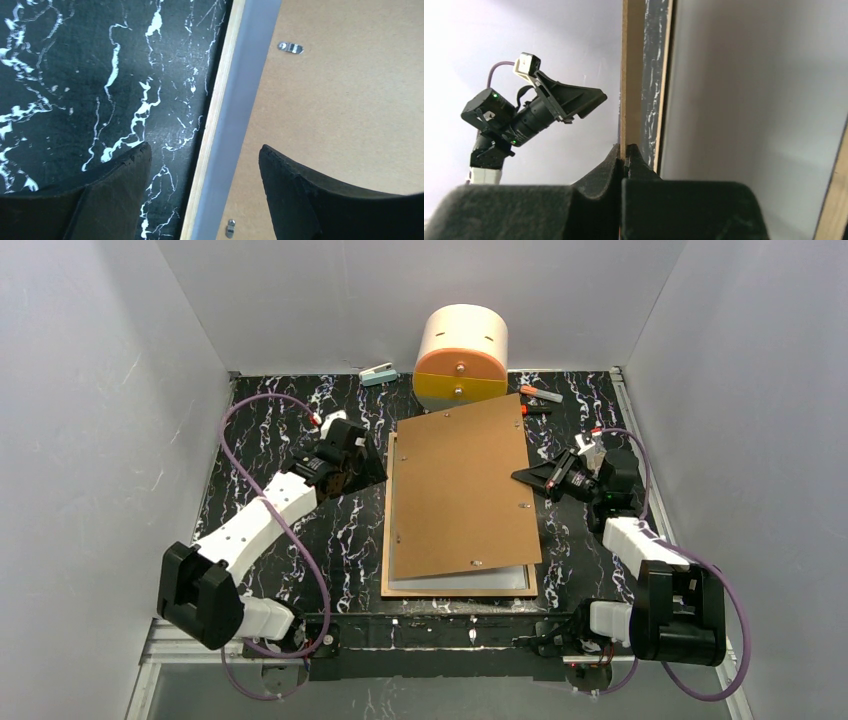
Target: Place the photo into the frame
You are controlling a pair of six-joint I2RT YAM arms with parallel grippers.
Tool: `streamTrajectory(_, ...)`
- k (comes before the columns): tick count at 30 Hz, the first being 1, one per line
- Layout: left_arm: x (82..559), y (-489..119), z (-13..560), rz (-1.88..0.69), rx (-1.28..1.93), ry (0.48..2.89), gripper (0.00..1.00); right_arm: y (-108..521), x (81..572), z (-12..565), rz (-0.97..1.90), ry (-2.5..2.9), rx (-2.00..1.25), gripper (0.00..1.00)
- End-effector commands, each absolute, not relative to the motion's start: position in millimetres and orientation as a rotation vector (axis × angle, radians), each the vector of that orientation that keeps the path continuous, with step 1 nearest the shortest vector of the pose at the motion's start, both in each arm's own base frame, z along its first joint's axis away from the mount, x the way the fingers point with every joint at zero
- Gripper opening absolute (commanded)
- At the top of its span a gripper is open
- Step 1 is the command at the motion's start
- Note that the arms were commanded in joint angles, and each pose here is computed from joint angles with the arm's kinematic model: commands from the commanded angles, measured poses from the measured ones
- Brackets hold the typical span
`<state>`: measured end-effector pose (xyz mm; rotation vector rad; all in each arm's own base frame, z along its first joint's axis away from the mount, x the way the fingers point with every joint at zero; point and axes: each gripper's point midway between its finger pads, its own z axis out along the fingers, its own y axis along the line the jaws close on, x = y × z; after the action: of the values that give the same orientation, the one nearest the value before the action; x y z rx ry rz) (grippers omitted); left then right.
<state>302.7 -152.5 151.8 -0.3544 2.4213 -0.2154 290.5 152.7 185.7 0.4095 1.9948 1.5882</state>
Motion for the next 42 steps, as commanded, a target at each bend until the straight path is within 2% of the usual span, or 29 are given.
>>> streamTrajectory(1, 310, -169, 143, -0.352, -0.332, 2.447, 0.73, 150, 295, 189, 1.511, 1.981, 0.304, 0.01)
streamTrajectory(8, 315, -175, 103, -0.375, -0.355, 2.498, 0.68, 146, 298, 165, 1.45, 2.031, 0.353, 0.01)
streamTrajectory(16, 318, -170, 68, -0.294, -0.339, 2.541, 0.51, 150, 297, 154, 1.525, 2.041, 0.382, 0.01)
streamTrajectory(28, 309, -176, 30, -0.316, -0.285, 2.621, 0.26, 156, 286, 144, 1.608, 2.087, 0.395, 0.01)
streamTrajectory(33, 305, -173, 21, -0.296, -0.292, 2.644, 0.22, 156, 282, 143, 1.605, 2.098, 0.389, 0.01)
streamTrajectory(42, 299, -173, 12, -0.297, -0.295, 2.671, 0.2, 154, 290, 134, 1.586, 2.068, 0.38, 0.01)
